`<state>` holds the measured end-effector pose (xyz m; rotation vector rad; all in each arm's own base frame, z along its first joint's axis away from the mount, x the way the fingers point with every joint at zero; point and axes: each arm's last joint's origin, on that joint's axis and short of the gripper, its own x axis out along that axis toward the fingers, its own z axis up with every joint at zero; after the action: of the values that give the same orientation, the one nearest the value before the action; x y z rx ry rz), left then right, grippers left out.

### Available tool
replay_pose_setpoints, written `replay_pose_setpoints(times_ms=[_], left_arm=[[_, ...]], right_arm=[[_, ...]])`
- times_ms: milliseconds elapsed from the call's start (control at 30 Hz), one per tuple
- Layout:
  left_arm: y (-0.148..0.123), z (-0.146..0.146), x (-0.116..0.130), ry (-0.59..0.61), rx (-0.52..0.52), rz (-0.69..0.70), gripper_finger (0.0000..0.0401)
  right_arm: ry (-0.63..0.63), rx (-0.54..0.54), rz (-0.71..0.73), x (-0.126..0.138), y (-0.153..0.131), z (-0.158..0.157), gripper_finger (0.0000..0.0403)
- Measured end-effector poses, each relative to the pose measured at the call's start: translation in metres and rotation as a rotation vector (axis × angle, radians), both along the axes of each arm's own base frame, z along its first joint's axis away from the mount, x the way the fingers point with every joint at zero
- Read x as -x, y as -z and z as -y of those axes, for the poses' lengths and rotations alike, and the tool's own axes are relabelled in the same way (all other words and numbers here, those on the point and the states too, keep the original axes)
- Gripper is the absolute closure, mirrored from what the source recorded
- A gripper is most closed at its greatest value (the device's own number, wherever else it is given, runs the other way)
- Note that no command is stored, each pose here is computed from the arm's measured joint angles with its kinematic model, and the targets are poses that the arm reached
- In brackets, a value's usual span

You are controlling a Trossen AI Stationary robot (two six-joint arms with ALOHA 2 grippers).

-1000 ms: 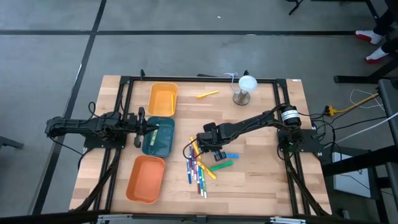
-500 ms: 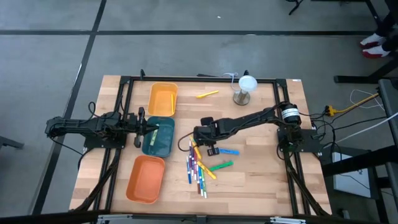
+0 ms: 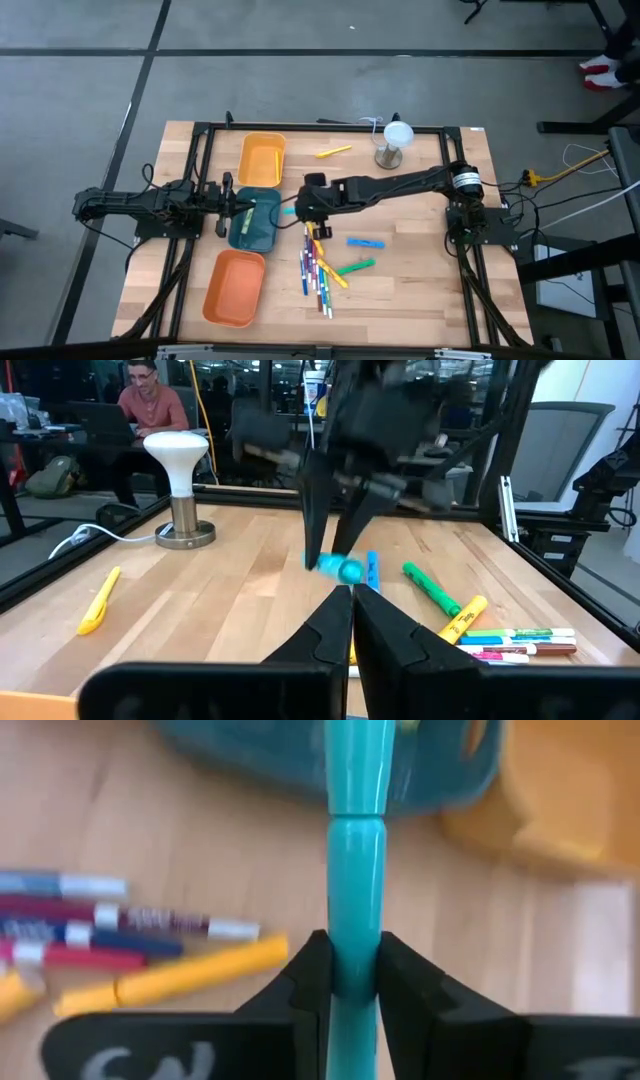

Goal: Pick & Place Markers
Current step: Put the light blue highlighter pen into the blue bin

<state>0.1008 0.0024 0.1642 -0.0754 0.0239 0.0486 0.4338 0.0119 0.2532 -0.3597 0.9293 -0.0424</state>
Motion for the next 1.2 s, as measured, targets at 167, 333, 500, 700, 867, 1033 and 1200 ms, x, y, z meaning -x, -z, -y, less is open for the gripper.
replay_pose_setpoints(times_ms=[167,333,500,700,867,1033,1200], left_arm=[[0.000,0.000,0.000,0.000,0.000,0.000,0.0389],[0.000,0.000,0.000,0.000,0.000,0.000,0.0391],[0.000,0.000,0.000,0.000,0.000,0.000,0.0392],[0.000,0.000,0.000,0.000,0.000,0.000,0.0388],[0.000,0.000,0.000,0.000,0.000,0.000,0.0392],[0.000,0.000,0.000,0.000,0.000,-0.001,0.0391],[0.000,0.000,0.000,0.000,0.000,0.000,0.0389]], right_arm=[[-0.060,-0.013,0.149,-0.012,-0.020,-0.002,0.0340],[-0.121,-0.064,0.286,-0.021,-0.030,-0.001,0.0340],[-0.168,-0.157,0.422,-0.027,-0.041,-0.004,0.0340],[-0.197,-0.223,0.516,-0.031,-0.049,-0.010,0.0340],[-0.269,-0.273,0.547,-0.033,-0.050,-0.014,0.0340],[-0.318,-0.296,0.588,-0.045,-0.038,-0.020,0.0340],[-0.320,-0.297,0.593,-0.056,-0.018,-0.022,0.0340]])
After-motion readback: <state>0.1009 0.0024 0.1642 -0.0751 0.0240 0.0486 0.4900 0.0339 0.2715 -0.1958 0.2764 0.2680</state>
